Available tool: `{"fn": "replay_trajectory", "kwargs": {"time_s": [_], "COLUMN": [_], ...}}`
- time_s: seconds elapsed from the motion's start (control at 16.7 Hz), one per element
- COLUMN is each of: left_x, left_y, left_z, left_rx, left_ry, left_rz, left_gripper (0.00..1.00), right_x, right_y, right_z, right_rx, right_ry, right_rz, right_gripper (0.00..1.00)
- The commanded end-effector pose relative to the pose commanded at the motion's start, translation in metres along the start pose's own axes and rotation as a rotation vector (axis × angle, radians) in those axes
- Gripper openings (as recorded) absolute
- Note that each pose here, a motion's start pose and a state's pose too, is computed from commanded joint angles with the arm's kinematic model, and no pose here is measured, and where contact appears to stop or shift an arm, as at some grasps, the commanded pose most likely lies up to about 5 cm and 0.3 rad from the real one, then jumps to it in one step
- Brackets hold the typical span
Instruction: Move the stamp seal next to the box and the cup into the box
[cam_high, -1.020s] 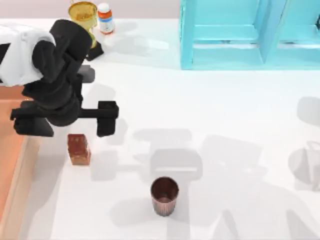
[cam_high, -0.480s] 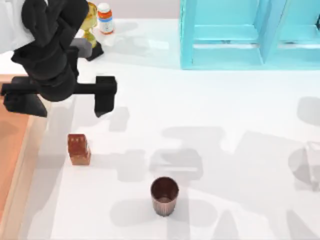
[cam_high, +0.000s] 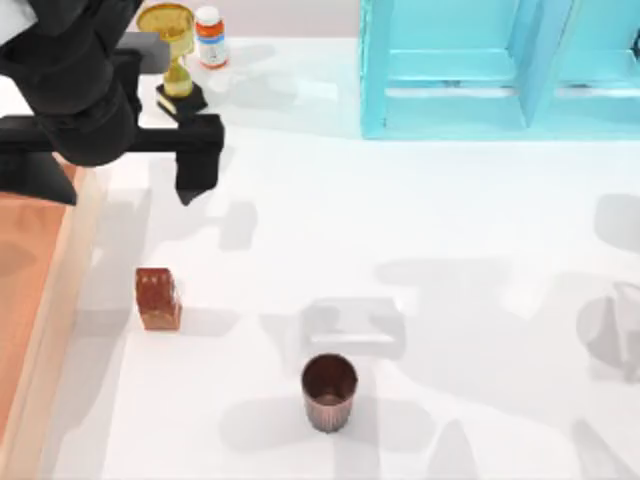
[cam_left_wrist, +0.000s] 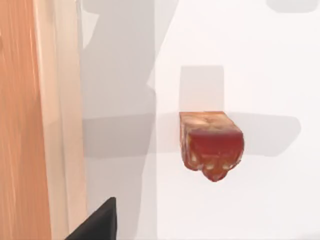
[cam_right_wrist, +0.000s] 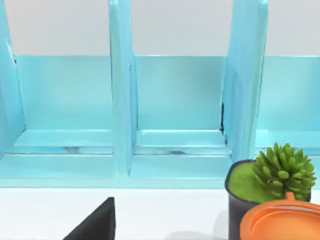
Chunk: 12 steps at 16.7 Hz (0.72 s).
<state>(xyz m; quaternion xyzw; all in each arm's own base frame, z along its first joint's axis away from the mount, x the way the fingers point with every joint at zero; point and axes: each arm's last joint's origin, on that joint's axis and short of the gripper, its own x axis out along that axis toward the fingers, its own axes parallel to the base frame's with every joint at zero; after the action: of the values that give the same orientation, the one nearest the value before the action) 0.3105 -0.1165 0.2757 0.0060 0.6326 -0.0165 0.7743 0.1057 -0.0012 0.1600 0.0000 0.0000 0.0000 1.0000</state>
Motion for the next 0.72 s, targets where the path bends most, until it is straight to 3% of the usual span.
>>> {"fn": "replay_trajectory", "kwargs": {"time_s": [0.3,0.72], "left_x": [0.005,0.026], "left_y": [-0.013,-0.125], "left_z": [-0.001,-0.040], "left_rx": [-0.001,-0.007], "left_ry": [0.019,0.147], "left_rz": [-0.004,-0.004], "left_gripper": [1.00,1.00], "right_x": [0.000,0.000], "right_y": [0.000,0.000], "right_z": [0.000,0.000], "right_rx": [0.000,0.000], "right_ry": [0.000,0.000], "right_rz": [0.000,0.000], "right_gripper": [1.00,1.00]}}
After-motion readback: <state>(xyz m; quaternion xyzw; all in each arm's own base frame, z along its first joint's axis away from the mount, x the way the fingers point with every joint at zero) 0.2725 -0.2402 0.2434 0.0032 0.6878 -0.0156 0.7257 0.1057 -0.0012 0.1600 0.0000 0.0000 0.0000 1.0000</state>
